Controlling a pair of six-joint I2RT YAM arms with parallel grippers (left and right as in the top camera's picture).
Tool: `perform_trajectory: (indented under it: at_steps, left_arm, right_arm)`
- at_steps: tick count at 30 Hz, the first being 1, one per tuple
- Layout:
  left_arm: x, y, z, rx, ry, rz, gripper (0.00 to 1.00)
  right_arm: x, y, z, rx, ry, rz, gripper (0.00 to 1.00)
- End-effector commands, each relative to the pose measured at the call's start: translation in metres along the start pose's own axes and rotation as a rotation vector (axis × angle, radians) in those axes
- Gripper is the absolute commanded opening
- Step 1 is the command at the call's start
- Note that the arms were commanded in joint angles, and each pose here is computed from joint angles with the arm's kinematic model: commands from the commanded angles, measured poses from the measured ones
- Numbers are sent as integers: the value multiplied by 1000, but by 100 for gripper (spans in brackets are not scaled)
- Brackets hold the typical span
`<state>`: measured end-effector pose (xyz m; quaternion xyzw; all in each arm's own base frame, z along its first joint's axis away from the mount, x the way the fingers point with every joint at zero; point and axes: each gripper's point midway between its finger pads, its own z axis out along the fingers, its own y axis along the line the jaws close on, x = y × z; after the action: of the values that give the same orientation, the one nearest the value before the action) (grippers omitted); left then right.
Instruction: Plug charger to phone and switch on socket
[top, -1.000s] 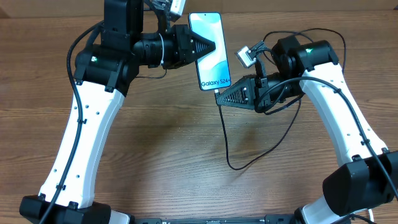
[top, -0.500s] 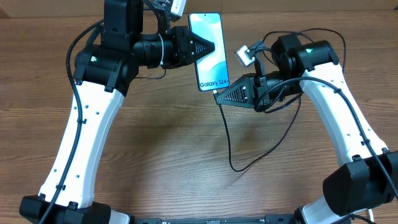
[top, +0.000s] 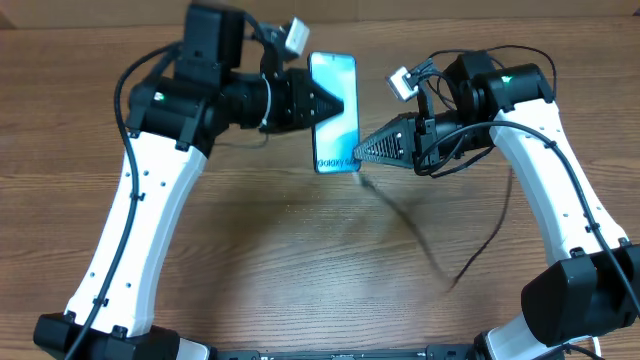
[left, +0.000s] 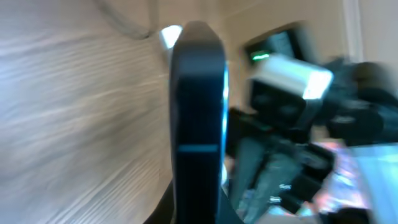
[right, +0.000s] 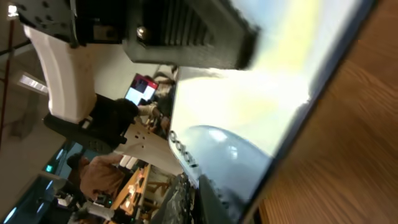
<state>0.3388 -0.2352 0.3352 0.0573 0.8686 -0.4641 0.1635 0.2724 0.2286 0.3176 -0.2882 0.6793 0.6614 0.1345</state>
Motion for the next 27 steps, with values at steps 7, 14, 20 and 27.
perform_trajectory:
  at_steps: [7,14,20,27]
  left_arm:
    - [-4,105,-25,-642,-119,-50,5]
    - [24,156,19,-804,82,-96,4]
    - [38,200,42,-871,206,-173,4]
    - [27,230,8,-904,175,-281,4]
  right_arm:
    - [41,-37,-16,322,228,54,4]
    - [59,-73,-34,560,317,188,4]
    - [68,-118,-48,943,374,297,43]
    - [67,-130,-16,1129,453,150,78]
